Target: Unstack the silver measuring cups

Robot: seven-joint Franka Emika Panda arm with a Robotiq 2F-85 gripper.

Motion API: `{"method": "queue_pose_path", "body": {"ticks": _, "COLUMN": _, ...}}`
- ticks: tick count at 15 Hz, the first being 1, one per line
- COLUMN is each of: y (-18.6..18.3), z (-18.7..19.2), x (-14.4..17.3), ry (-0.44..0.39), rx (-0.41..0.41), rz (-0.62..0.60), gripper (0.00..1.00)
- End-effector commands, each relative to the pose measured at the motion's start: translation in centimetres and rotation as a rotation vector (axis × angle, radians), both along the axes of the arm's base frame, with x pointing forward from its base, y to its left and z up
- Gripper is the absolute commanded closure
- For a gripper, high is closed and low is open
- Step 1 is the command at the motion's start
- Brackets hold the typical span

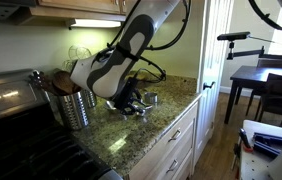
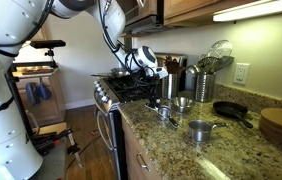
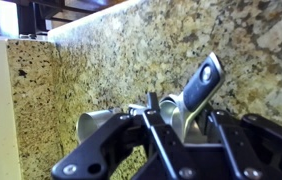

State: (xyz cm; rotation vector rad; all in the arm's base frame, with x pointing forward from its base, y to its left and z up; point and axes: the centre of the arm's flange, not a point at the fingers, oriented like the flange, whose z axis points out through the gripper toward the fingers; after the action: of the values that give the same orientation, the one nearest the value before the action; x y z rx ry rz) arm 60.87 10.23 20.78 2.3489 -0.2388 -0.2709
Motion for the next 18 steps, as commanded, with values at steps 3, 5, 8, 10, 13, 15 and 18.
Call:
{"method": "queue_pose_path", "body": {"ticks": 3, "y": -0.2, "z": 0.7, "x": 0.0, "ry": 0.021, "rx": 0.006, "rz": 0.009, "gripper": 0.15}}
{"method": "queue_pose_path", "body": {"ticks": 5, "y": -0.4, "z": 1.1, "x": 0.0, "ry": 0.017, "rx": 0.023, "rz": 0.004, "gripper": 0.03}}
{"method": "queue_pose_path", "body": {"ticks": 8, "y": -1.1, "z": 2.2, "x": 0.3, "ry": -0.004, "rx": 0.053, "rz": -0.028, "gripper": 0.0}}
{"method": "queue_pose_path", "body": {"ticks": 10, "y": -2.1, "z": 3.1, "x": 0.7, "ry": -0.031, "rx": 0.078, "rz": -0.071, "gripper": 0.0}}
{"method": "queue_pose_path", "body": {"ticks": 13, "y": -5.0, "z": 5.0, "x": 1.3, "ry": -0.092, "rx": 0.118, "rz": -0.195, "gripper": 0.0}}
{"method": "queue_pose_path", "body": {"ticks": 15, "y": -7.5, "z": 6.1, "x": 1.4, "ry": -0.137, "rx": 0.142, "rz": -0.278, "gripper": 0.0}}
{"method": "queue_pose_path", "body": {"ticks": 18, "y": -11.1, "z": 7.4, "x": 1.6, "ry": -0.206, "rx": 0.178, "rz": -0.384, "gripper": 0.0}}
